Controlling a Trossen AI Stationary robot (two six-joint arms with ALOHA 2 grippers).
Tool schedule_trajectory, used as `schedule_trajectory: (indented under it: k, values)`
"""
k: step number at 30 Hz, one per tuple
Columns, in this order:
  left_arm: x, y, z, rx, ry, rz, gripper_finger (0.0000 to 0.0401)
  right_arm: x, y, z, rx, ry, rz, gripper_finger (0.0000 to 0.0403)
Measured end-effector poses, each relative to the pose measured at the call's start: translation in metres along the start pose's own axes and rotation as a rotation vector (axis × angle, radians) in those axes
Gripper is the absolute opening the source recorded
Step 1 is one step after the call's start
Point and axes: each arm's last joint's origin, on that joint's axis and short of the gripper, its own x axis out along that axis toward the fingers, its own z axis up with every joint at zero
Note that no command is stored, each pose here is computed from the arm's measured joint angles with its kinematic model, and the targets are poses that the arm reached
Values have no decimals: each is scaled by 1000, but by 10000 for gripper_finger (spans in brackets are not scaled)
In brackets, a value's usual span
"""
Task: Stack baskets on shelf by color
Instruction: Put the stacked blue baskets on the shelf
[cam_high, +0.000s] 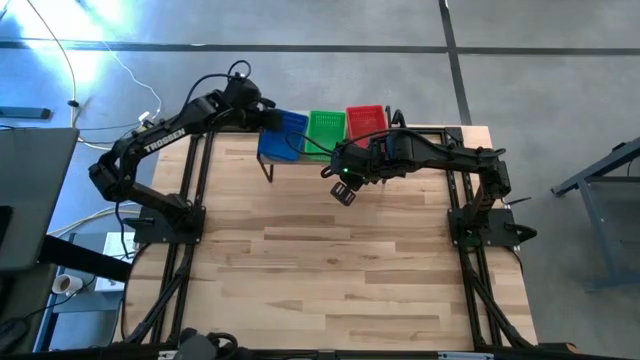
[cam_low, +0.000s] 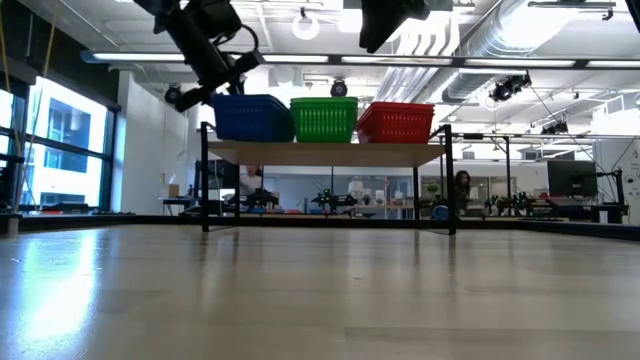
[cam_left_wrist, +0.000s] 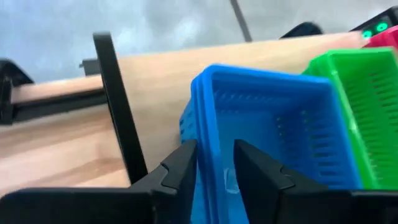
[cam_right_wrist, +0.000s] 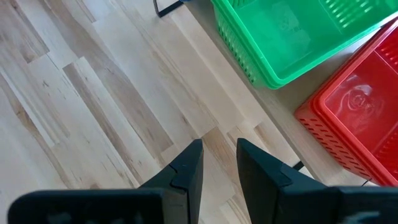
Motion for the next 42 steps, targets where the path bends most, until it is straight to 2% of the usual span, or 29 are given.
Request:
schedule_trajectory:
  k: [4,11,18,27,31,36,42]
  values:
    - [-11,-2,3,17,-51,-28,106,0,0,0,0,0,0,84]
    - [-14,-2,2,51,-50,-31,113,0,0,0,26,1,1,84]
    - [-16,0,1,158,-40,-35,113,0,0,0,41,3,5,84]
    - [-53,7,5,282,-176,3,113,0,0,0,41,4,5,84]
    - [-75,12,-2,383,-192,64,113,0,-1,-2,48,21,-5,84]
    - [-86,19,-17,452,-104,151,113,-1,-2,-6,62,52,-29,84]
    - [-77,20,-28,515,39,206,113,0,-6,-4,89,29,-79,84]
